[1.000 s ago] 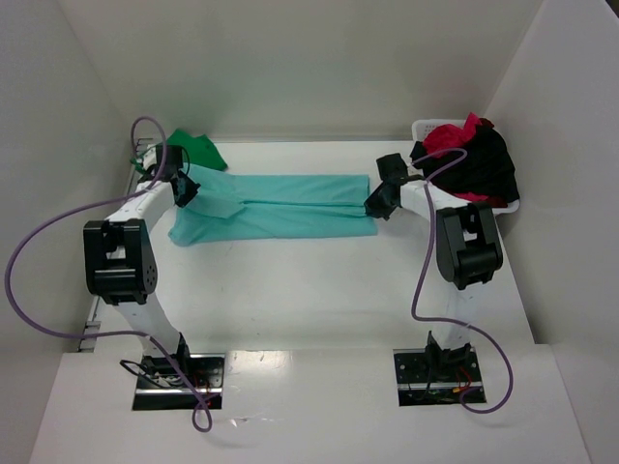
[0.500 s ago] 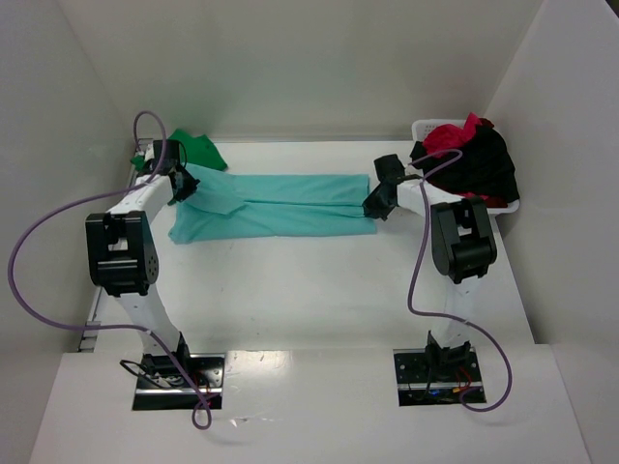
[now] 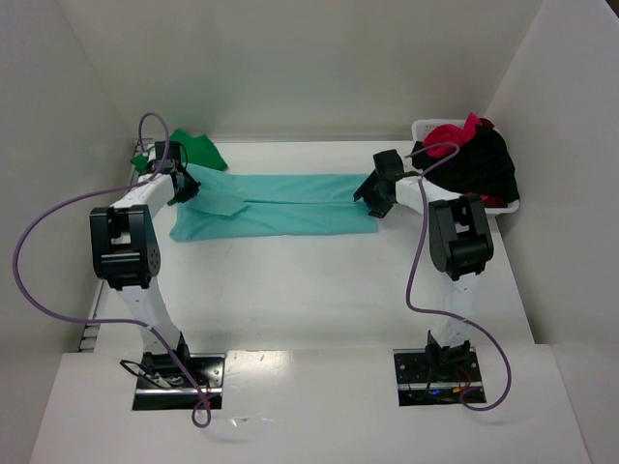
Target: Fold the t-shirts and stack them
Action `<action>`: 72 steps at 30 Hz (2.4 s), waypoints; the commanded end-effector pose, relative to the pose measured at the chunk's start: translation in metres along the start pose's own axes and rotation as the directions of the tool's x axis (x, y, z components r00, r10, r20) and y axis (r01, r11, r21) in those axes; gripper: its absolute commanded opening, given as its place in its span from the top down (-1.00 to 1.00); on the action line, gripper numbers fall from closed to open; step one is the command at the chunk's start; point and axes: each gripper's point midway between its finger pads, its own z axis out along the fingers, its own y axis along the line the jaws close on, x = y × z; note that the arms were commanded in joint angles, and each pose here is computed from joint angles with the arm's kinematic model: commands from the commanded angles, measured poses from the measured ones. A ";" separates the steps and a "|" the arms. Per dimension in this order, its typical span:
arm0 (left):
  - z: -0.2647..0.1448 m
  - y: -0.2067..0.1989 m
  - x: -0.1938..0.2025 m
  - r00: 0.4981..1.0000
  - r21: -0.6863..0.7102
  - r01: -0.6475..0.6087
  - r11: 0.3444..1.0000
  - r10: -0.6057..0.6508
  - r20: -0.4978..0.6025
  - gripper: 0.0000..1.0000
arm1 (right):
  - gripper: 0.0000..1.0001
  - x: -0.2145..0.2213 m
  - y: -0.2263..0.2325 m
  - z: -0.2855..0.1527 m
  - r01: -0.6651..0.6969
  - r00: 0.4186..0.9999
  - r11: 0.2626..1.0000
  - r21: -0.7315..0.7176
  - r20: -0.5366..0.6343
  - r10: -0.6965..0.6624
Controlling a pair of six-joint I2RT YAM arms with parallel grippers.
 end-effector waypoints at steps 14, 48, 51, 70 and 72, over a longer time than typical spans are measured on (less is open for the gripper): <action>-0.023 -0.040 -0.033 0.996 0.166 -0.083 0.983 0.077 0.040 -0.39 | -0.46 -0.042 0.033 -0.052 0.018 0.986 0.989 -0.144 0.167 0.007; 0.019 -0.005 0.045 0.977 0.092 0.191 0.977 -0.181 -0.109 -0.11 | -0.50 -0.036 0.020 -0.079 0.045 0.981 0.988 -0.146 0.193 -0.016; 0.019 -0.008 0.044 0.976 0.101 0.200 0.974 -0.190 -0.108 -0.02 | -0.50 -0.036 0.020 -0.079 0.039 0.981 0.988 -0.147 0.192 -0.010; 0.009 -0.016 0.022 0.968 0.165 0.248 0.955 -0.235 -0.091 0.05 | -0.53 -0.031 0.015 -0.072 0.028 0.984 0.990 -0.135 0.179 -0.004; 0.009 -0.019 0.019 0.968 0.174 0.247 0.953 -0.236 -0.083 0.06 | -0.55 -0.031 0.015 -0.072 0.028 0.984 0.990 -0.135 0.179 -0.004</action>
